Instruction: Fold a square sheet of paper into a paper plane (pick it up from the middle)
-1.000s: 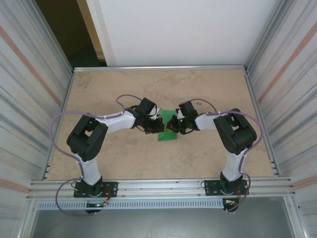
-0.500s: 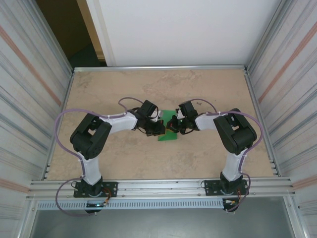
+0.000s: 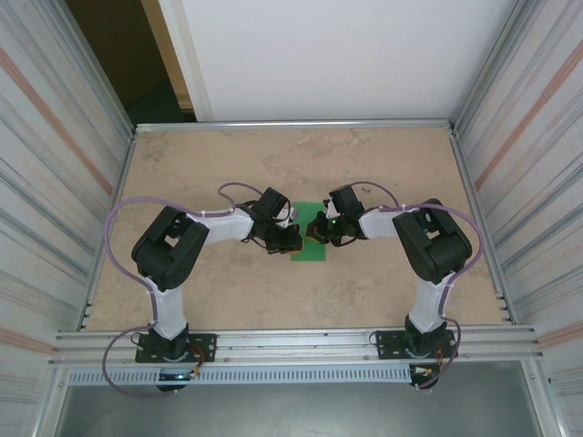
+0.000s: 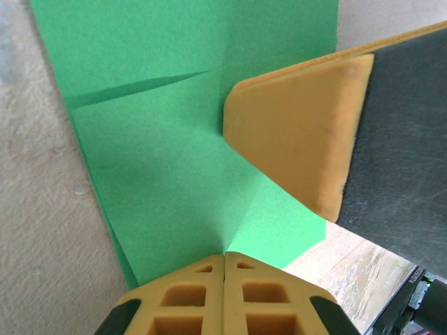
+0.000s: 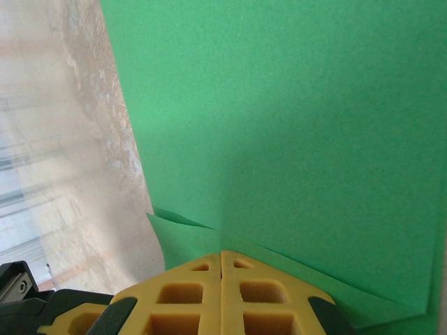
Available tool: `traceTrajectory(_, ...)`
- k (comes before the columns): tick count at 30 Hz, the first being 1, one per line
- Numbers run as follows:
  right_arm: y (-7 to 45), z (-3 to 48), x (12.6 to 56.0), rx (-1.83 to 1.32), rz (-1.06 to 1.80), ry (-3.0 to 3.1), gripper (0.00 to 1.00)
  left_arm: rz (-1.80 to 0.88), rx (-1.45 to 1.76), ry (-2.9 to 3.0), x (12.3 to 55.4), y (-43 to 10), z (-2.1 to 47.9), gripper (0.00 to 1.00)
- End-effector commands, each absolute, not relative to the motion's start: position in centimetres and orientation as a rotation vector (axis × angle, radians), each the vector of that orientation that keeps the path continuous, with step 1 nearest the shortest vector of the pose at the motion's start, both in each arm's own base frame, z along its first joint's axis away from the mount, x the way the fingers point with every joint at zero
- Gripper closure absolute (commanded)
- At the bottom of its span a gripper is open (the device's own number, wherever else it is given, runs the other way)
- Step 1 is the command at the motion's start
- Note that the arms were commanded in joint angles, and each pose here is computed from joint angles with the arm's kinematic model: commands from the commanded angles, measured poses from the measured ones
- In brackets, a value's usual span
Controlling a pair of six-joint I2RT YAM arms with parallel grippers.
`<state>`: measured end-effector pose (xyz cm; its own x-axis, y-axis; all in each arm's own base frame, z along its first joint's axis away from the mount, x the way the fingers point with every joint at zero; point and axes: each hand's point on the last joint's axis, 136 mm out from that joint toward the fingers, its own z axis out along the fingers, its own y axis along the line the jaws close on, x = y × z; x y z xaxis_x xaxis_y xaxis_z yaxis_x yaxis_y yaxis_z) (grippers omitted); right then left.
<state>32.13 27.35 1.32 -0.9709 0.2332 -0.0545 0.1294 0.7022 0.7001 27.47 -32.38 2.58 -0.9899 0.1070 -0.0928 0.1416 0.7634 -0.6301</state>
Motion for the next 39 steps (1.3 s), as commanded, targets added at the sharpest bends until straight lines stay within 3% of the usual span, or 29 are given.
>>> traceTrajectory(1, 24.2, -4.1, 28.6, 0.456, 0.888, 2.983, 1.00, -0.990, 0.221, 2.937, 26.8, -31.9, 1.5, 0.97)
traceTrajectory(18, 23.7, -4.7, 28.3, 0.464, 0.861, 3.001, 1.00, -0.958, 0.227, 2.966, 26.3, -30.9, 0.6, 1.00)
traceTrajectory(32, 23.1, -4.7, 28.6, 0.474, 0.849, 3.005, 1.00, -0.888, 0.275, 3.045, 22.3, -27.6, -0.5, 1.00)
traceTrajectory(39, 23.1, -4.7, 28.6, 0.471, 0.843, 3.006, 1.00, -0.867, 0.262, 3.028, 21.5, -25.9, 1.2, 1.00)
